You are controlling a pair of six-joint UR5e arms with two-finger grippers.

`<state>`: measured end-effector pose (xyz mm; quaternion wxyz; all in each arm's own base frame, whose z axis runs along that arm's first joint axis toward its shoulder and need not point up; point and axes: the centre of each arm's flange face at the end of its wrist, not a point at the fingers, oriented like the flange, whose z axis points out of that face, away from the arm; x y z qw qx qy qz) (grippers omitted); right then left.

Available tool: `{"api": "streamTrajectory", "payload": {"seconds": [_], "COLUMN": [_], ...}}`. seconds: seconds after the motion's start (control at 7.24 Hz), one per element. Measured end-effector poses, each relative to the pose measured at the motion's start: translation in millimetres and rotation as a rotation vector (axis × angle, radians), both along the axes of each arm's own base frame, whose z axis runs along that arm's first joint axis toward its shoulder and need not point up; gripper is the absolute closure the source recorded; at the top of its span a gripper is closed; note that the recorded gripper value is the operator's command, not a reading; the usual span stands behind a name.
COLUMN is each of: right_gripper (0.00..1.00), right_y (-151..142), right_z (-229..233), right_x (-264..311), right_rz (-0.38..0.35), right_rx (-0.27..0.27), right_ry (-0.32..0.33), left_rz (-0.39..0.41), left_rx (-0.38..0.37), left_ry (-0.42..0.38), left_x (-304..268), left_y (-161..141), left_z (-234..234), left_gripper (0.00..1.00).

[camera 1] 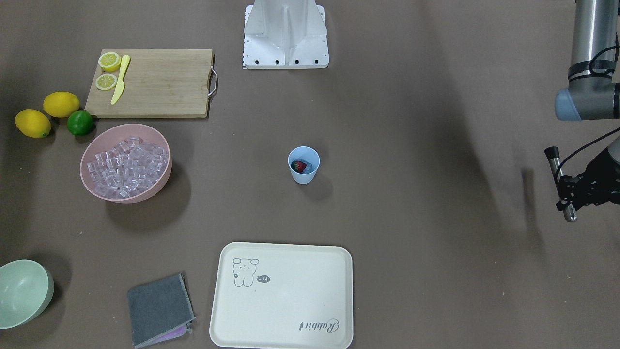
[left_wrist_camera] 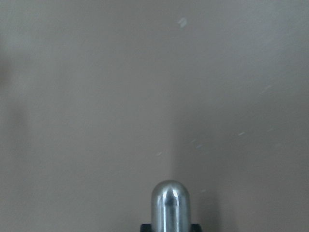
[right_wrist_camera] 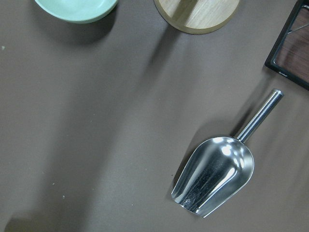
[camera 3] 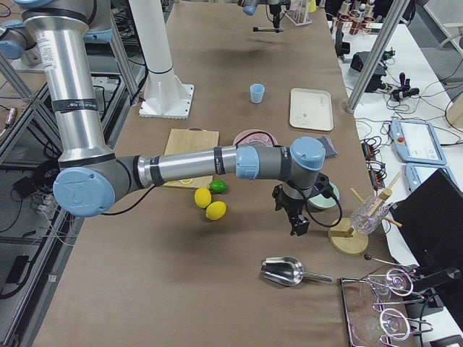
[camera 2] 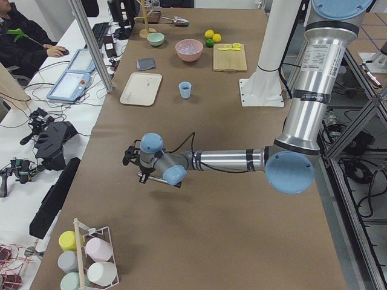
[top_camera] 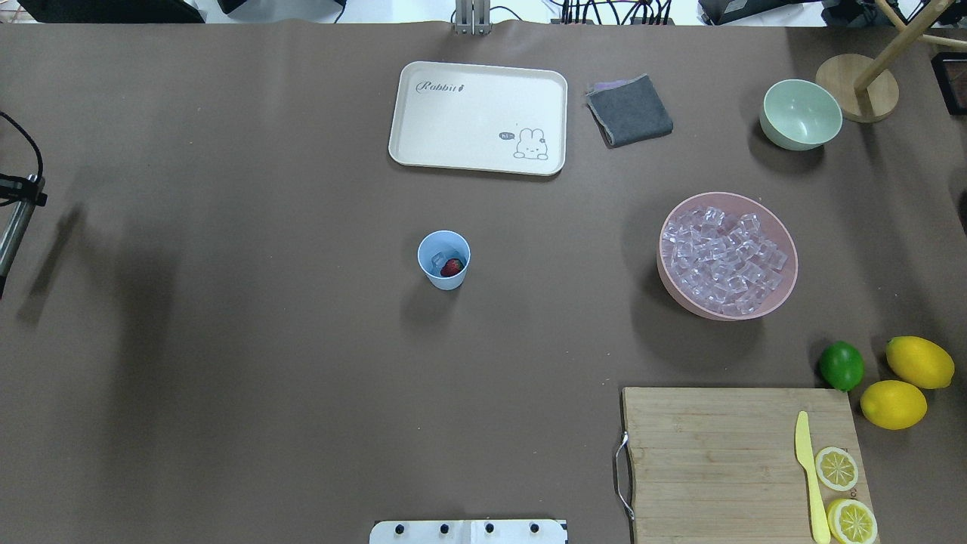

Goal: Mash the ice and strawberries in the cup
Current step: 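Swing the left arm holding the metal rod over the light-blue cup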

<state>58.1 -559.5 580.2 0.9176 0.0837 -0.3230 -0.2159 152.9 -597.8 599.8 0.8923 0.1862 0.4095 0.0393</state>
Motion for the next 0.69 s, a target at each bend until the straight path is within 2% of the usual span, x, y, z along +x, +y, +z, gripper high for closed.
{"api": "streamTrajectory", "payload": {"seconds": [0.28, 0.55, 0.69], "right_gripper": [0.01, 0.01, 0.01], "right_y": [3, 11, 15], "right_z": [-11, -38, -49], "right_x": [0, 0, 0], "right_rz": [0.001, 0.001, 0.001], "right_rx": [-0.012, -0.037, -0.045], "right_ry": [-0.005, -0.005, -0.006], "left_rz": [-0.049, -0.043, -0.024], "left_rx": [0.076, 0.249, 0.349], "left_ry": [0.095, 0.186, 0.250], "left_x": [26, 68, 93], "left_y": [-49, -71, -66], "left_z": [-100, -196, -234], "left_gripper": [1.00, 1.00, 1.00]}}
